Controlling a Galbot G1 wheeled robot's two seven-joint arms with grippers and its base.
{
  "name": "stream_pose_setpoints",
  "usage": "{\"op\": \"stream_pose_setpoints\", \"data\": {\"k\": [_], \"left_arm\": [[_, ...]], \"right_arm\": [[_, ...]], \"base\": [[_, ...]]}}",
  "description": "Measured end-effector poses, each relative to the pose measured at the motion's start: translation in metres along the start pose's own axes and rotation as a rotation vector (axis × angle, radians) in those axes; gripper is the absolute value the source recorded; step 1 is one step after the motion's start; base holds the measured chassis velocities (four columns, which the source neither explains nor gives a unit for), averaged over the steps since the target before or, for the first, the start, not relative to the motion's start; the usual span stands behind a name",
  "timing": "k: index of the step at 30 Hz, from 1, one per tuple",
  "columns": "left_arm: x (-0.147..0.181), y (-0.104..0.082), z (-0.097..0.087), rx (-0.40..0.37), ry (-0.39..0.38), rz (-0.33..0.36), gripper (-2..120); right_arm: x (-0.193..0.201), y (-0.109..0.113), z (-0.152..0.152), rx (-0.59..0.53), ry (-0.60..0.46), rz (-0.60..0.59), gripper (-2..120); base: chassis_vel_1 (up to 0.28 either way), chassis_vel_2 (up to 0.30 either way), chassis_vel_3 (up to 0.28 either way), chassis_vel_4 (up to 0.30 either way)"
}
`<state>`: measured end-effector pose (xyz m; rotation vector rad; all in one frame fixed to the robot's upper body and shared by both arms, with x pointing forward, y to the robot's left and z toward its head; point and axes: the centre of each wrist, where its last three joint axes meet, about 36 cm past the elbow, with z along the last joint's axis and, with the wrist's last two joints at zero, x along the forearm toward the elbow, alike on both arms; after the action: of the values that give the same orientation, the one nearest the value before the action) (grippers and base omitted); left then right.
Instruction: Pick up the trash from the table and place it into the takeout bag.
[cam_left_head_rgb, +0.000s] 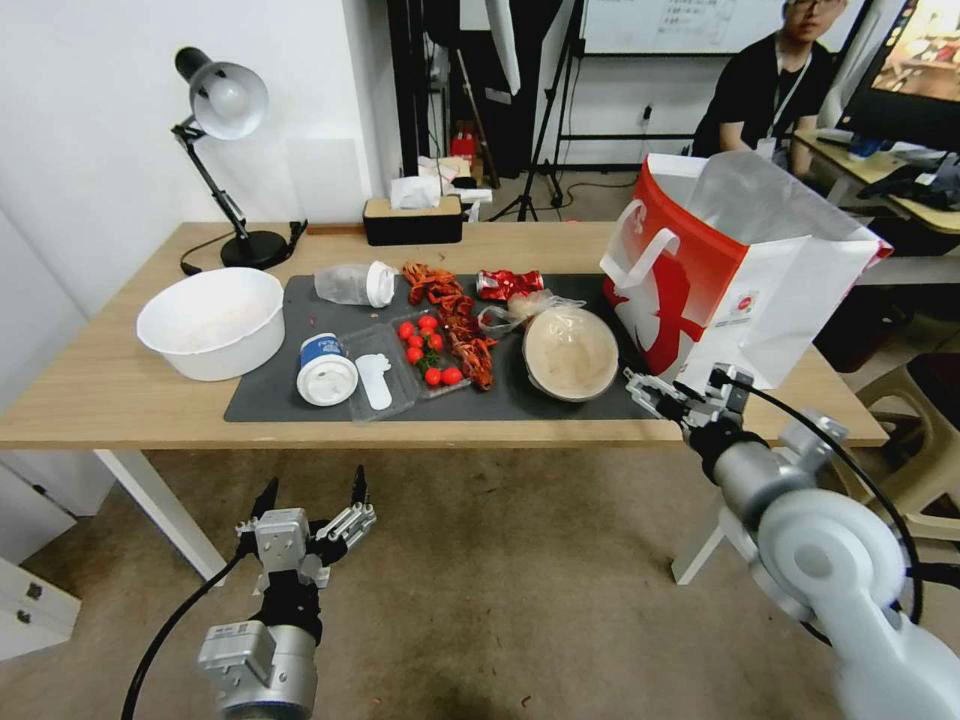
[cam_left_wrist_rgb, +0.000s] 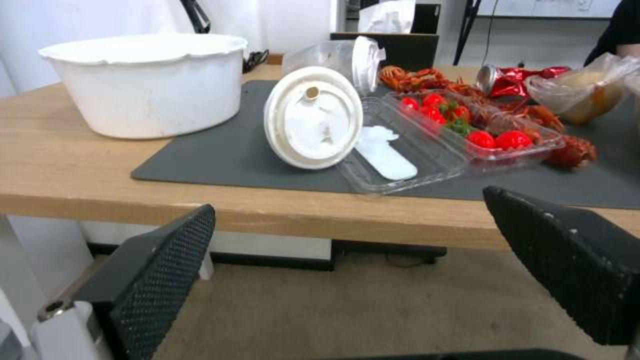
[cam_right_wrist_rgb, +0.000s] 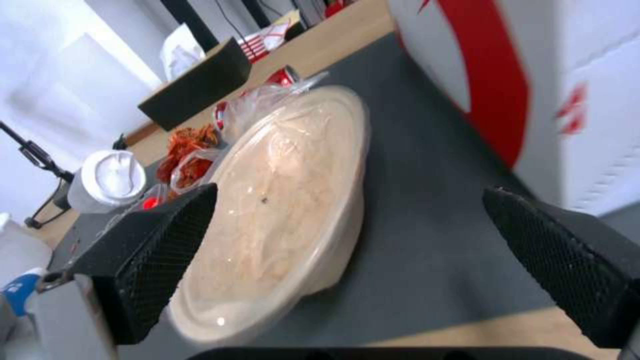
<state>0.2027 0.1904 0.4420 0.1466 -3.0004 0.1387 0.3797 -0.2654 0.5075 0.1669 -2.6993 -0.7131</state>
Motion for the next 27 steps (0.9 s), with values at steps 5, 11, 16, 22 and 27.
{"op": "stream_pose_setpoints", "data": {"k": [5, 11, 16, 22, 27], "left_arm": [[-0.001, 0.001, 0.001, 0.000, 0.001, -0.007, 100], [0.000, 0.002, 0.002, 0.000, 0.006, -0.016, 100], [0.004, 0.002, 0.002, 0.002, 0.012, -0.021, 100], [0.007, 0.002, 0.000, 0.007, 0.014, -0.023, 100], [0.007, 0.002, 0.000, 0.008, 0.012, -0.027, 100]], "right_arm": [[-0.020, 0.007, 0.002, -0.025, 0.037, -0.011, 100], [-0.036, 0.021, -0.001, -0.042, 0.109, -0.032, 100], [-0.042, 0.030, -0.007, -0.098, 0.178, -0.017, 95], [-0.047, 0.033, -0.003, -0.139, 0.226, 0.002, 70], [-0.048, 0.033, -0.002, -0.150, 0.233, 0.015, 52]], "base": [[0.000, 0.000, 0.000, 0.000], [0.000, 0.000, 0.000, 0.000], [0.000, 0.000, 0.000, 0.000], [0.000, 0.000, 0.000, 0.000], [0.000, 0.000, 0.000, 0.000]]}}
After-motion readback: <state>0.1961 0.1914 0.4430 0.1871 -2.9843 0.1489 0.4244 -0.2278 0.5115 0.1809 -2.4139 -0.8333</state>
